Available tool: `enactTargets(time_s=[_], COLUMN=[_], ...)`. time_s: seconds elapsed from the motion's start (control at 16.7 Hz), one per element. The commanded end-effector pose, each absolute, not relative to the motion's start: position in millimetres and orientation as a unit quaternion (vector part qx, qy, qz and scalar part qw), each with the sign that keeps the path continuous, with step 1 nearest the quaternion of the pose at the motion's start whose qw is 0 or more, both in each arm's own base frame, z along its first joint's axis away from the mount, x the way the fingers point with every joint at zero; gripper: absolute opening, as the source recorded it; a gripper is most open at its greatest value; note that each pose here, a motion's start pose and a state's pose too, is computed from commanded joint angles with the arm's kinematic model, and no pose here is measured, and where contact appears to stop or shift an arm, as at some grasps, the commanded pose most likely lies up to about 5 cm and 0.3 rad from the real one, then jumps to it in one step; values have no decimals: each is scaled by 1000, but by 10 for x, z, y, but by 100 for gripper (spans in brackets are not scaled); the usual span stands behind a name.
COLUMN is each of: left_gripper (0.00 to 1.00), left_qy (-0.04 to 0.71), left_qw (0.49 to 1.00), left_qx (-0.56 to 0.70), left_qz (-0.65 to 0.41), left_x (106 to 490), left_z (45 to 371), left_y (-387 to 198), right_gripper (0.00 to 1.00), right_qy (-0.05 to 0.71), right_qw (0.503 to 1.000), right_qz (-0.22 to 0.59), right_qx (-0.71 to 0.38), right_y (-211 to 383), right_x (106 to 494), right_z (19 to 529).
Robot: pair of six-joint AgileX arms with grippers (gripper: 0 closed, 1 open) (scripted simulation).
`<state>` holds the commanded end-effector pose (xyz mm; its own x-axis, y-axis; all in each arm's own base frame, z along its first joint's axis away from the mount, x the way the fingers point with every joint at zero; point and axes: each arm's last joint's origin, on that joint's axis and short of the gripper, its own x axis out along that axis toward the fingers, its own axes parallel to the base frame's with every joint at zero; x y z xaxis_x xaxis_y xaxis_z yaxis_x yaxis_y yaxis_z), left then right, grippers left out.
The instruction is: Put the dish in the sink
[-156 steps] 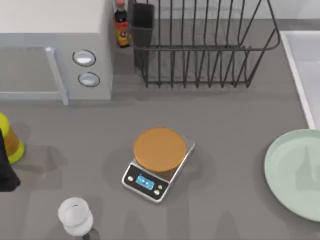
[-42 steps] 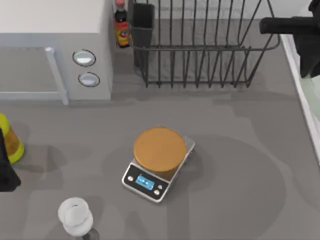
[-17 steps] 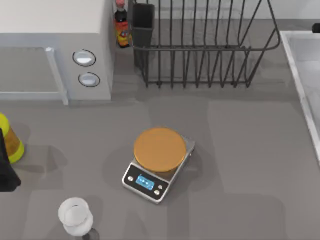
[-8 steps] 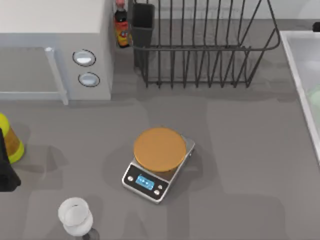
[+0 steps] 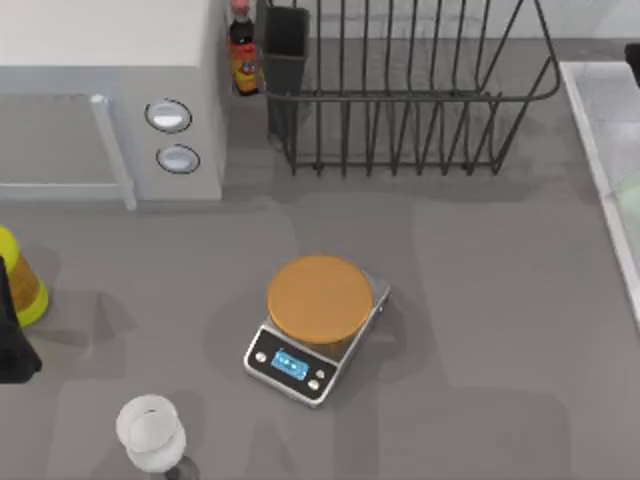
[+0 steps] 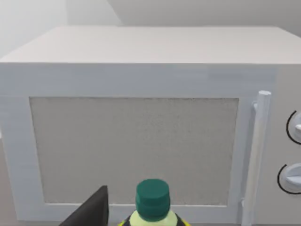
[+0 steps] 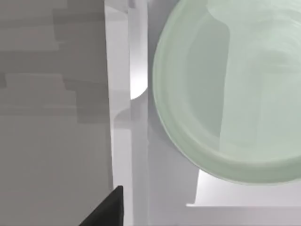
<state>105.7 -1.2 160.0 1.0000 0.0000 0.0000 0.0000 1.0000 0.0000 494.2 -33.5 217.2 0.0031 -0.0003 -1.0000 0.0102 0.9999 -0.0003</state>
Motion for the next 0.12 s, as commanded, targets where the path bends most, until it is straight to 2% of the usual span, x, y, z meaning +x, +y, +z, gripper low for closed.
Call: enactTargets(time_s=[0.12], left_gripper=[100], left_qy=[0], left_qw=[1000], left_qx=[0], left_qz=[0], left_x=[1057], left_z=[1600], left_y=[-12], right_gripper=[100], right_qy=[706], right_qw=[708], right_qz=[-4], right_qx=[4], right_y=[-335], right_x=[4942], right_z=[2172])
